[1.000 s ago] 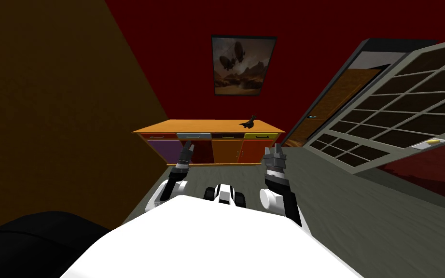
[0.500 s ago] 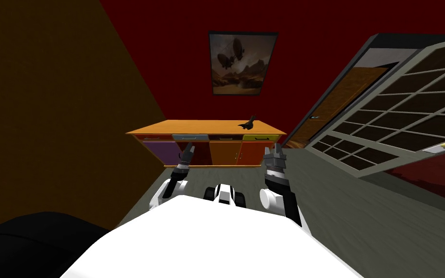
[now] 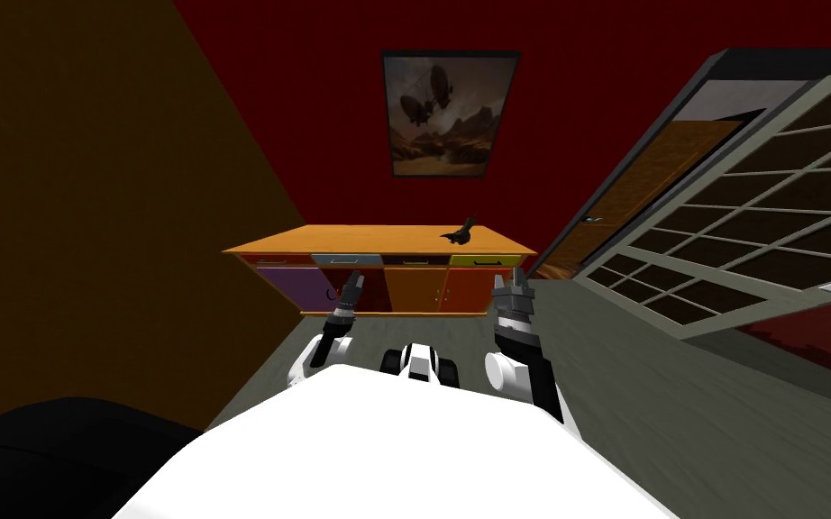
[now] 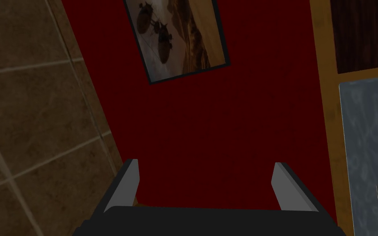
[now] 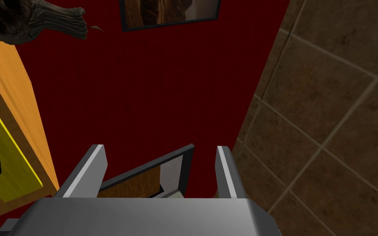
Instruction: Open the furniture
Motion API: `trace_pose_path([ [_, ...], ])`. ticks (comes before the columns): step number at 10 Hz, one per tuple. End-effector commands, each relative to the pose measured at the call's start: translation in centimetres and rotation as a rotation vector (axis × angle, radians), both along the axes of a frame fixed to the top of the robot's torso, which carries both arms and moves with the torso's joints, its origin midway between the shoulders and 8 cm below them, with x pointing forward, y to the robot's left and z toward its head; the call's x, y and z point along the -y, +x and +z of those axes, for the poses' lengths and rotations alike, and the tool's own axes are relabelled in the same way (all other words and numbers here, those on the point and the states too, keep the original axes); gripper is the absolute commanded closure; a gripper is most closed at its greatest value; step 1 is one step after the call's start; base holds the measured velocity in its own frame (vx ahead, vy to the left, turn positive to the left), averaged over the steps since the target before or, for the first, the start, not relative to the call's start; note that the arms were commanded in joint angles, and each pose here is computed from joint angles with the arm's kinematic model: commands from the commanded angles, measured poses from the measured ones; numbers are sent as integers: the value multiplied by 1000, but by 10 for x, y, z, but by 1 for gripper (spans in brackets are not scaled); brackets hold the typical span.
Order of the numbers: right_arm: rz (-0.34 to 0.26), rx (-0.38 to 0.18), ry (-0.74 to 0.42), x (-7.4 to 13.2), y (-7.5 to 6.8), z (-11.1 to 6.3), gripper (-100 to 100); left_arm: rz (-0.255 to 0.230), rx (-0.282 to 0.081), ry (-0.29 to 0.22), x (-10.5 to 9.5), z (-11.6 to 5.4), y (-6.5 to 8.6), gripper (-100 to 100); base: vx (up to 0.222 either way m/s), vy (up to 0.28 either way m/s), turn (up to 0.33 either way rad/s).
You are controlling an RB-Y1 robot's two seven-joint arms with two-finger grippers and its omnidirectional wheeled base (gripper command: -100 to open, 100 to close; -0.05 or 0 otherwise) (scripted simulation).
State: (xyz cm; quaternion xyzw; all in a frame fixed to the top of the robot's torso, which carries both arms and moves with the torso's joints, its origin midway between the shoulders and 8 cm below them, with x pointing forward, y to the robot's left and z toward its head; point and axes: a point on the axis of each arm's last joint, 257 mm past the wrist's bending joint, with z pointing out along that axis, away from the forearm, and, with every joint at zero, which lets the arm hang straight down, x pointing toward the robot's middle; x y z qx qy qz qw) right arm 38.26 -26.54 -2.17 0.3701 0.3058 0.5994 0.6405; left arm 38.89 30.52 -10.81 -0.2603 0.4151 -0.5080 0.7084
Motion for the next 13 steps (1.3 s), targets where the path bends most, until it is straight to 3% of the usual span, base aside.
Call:
trace_pose_path([
  [1, 0, 0, 0, 0, 0, 0, 0, 5, 3, -1, -5, -14, 3, -100, 110, -87, 20],
  [12, 0, 0, 0, 0, 0, 0, 0, 41, 0, -63, -18, -71, 9, -100, 83, -70, 18],
  [13, 0, 0, 0, 0, 0, 0, 0, 44, -13, -66, -19, -77, 9, -100, 83, -57, 7],
])
